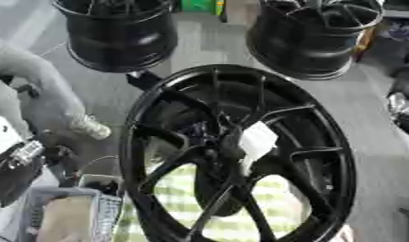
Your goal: Pull the pin out of the wheel hub.
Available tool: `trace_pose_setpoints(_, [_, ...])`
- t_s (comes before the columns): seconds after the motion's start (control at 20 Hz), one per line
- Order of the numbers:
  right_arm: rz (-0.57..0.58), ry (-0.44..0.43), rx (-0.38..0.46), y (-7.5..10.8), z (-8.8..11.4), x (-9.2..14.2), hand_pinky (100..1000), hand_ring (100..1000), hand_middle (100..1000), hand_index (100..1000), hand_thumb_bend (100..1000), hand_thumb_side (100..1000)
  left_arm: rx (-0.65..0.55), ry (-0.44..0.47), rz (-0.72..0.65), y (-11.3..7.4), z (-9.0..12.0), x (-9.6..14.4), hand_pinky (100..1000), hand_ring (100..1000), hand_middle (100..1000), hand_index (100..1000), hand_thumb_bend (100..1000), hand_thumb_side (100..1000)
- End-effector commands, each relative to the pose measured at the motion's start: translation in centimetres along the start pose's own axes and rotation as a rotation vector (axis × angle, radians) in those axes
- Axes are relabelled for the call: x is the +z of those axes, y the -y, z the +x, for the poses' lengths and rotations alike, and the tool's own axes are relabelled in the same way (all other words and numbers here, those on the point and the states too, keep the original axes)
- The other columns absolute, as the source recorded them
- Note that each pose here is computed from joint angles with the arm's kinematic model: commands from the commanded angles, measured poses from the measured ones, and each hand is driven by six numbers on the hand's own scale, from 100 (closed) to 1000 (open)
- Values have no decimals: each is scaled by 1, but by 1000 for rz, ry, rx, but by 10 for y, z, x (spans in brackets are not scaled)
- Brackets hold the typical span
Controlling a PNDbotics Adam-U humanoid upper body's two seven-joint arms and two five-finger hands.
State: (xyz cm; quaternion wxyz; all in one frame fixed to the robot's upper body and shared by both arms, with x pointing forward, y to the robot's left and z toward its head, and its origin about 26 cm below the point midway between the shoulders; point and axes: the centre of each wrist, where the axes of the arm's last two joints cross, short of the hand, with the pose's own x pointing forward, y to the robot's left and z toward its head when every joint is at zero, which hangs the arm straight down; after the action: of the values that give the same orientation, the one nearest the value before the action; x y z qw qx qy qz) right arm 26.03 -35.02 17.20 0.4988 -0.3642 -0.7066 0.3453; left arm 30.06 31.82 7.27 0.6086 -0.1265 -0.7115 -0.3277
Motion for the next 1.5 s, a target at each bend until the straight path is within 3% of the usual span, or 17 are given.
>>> trace_pose_setpoints(0.05, [179, 124, 130, 28, 15, -13, 692, 662, 840, 977, 161, 518, -43, 7, -14, -6, 9, 0, 577, 426, 576, 703, 100, 931])
trace_pose_setpoints(0.3, [397, 242, 249, 48, 37, -33, 727, 689, 861, 983, 208, 507, -50, 11, -26, -6, 10, -2, 577, 428, 576, 703, 100, 929])
trace_pose_setpoints(0.5, [508, 292, 309, 54, 52, -43, 747, 710, 880, 990, 258, 470, -57, 18, -36, -7, 11, -4, 577, 429, 577, 703, 100, 929])
trace_pose_setpoints(1.0, [716, 374, 413, 45, 72, -54, 783, 745, 908, 1000, 335, 306, -66, 27, -55, -7, 13, -8, 577, 429, 577, 703, 100, 924])
trace_pose_setpoints(1.5, [812, 392, 457, 29, 85, -58, 783, 737, 905, 991, 299, 341, -65, 34, -62, -7, 14, -10, 577, 430, 578, 703, 100, 929])
